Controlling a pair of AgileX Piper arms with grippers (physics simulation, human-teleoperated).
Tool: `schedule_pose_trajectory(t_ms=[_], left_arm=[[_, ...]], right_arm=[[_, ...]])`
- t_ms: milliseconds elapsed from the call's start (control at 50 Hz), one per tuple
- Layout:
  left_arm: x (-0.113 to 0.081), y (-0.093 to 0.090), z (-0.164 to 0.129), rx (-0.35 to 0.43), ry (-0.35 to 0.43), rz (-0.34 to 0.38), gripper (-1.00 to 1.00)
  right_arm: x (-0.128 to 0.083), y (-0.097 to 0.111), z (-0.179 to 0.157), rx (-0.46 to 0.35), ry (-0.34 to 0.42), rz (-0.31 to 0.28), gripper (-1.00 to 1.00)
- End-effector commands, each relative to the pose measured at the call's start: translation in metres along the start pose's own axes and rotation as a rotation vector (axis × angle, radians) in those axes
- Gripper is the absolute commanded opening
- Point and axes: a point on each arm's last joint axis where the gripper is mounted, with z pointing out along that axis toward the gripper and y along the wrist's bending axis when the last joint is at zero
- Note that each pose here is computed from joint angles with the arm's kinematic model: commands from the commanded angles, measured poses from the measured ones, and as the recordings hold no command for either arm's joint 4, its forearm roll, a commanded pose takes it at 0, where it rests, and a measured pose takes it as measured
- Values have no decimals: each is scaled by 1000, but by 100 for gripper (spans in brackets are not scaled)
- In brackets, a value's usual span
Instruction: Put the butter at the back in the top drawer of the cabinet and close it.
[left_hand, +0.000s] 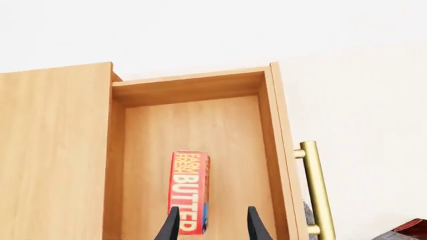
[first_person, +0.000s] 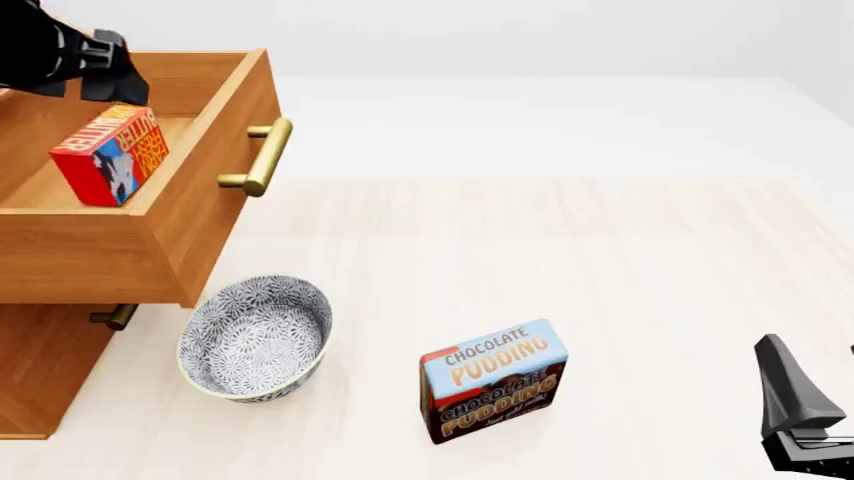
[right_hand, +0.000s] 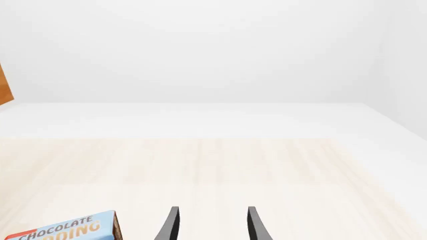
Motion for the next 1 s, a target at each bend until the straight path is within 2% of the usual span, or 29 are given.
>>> schedule_pose_trajectory(t_ms=[20,80,100,160,220,320,360,560,740,800,1000], left_arm=[[-11,-18,-42,46,-96,29,100],[-14,-29,-44,76,-119,35,100],[-17,-31,-56,84,-154,38,100],[-21,-37,-63,105,-178,36,100],[-28,-45,-80,137,-238,49,100],[-29,-50,-83,154,-247,57,100],[-30,-60,-87,189,-269,78,100],[-26,-88,-71,264,-265,126,100],[-24,-122,-55,348,-252,162,100],[-23,-126,-52,356,-255,172,100],[-19,-170,-30,444,-220,206,100]], right_arm=[[0,0,0,0,0,0,100],[0,0,0,0,0,0,100],[0,0,0,0,0,0,100],[0,0,0,0,0,0,100],[0,0,0,0,0,0,100],[0,0,0,0,0,0,100],[0,0,0,0,0,0,100],[0,0,0,0,0,0,100],[0,0,0,0,0,0,100],[0,0,0,0,0,0,100],[0,0,0,0,0,0,100]])
